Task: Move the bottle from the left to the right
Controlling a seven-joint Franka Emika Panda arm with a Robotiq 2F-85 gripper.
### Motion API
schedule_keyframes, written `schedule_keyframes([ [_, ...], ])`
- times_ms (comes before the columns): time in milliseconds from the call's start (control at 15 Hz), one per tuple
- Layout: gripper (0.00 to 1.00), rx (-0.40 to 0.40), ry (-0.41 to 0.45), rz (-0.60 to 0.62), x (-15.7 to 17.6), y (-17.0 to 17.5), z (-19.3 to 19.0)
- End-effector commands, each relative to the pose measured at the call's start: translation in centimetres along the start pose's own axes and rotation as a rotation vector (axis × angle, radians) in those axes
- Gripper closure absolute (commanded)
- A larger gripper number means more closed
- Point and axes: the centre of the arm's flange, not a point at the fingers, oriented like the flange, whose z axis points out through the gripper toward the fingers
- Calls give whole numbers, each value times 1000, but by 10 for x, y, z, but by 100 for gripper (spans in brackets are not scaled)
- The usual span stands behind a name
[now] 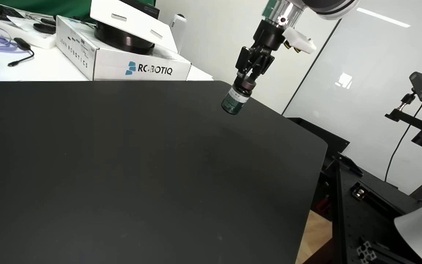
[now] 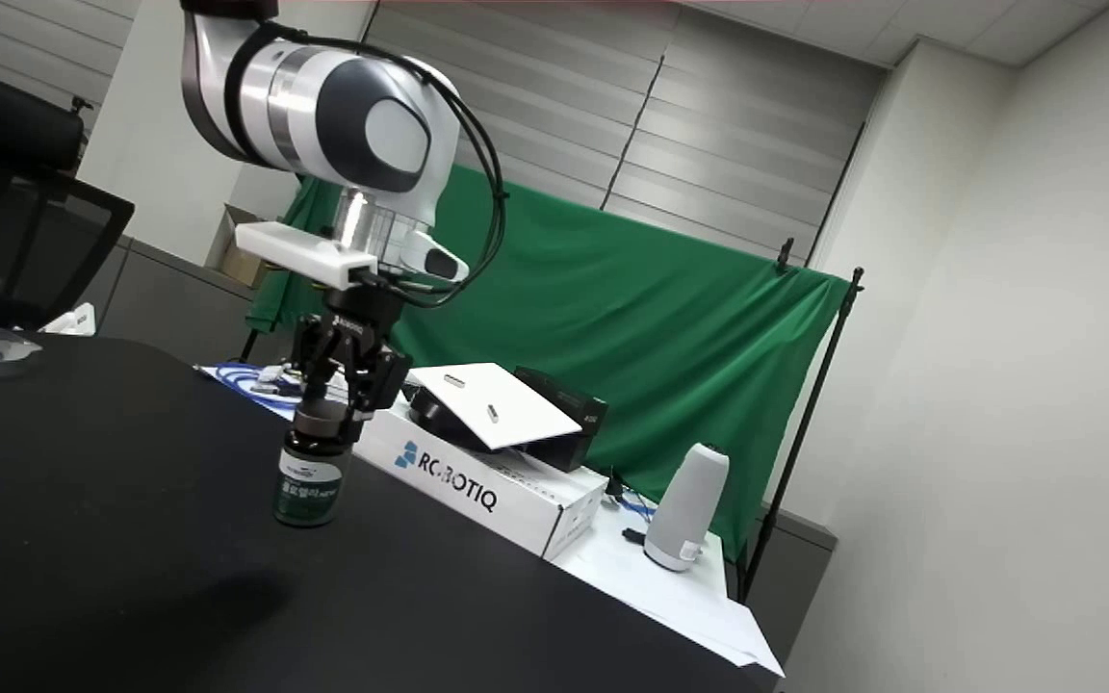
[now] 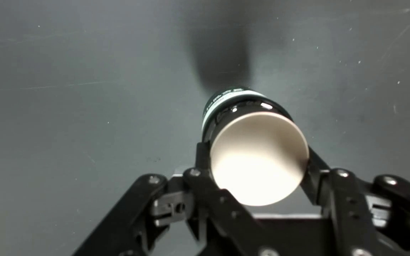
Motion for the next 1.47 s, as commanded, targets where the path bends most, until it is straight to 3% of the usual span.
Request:
schedule_keyframes([
  [0, 64, 28, 47, 188, 8, 21, -2],
  [200, 64, 64, 58, 325, 12, 41, 0],
  [267, 64, 74, 52, 338, 13, 44, 2],
  [333, 64, 117, 0, 279, 12, 42, 4],
  [400, 39, 74, 30, 274, 7, 43, 2],
  [867, 39, 103, 7, 266, 5, 36, 6],
  [933, 64, 103, 7, 266, 5, 37, 6],
  [1000, 64, 93, 17, 286, 5, 36, 6],
  [1133, 64, 70, 85, 405, 10, 40, 6],
  [1400, 64, 109, 105, 598, 20, 58, 11],
])
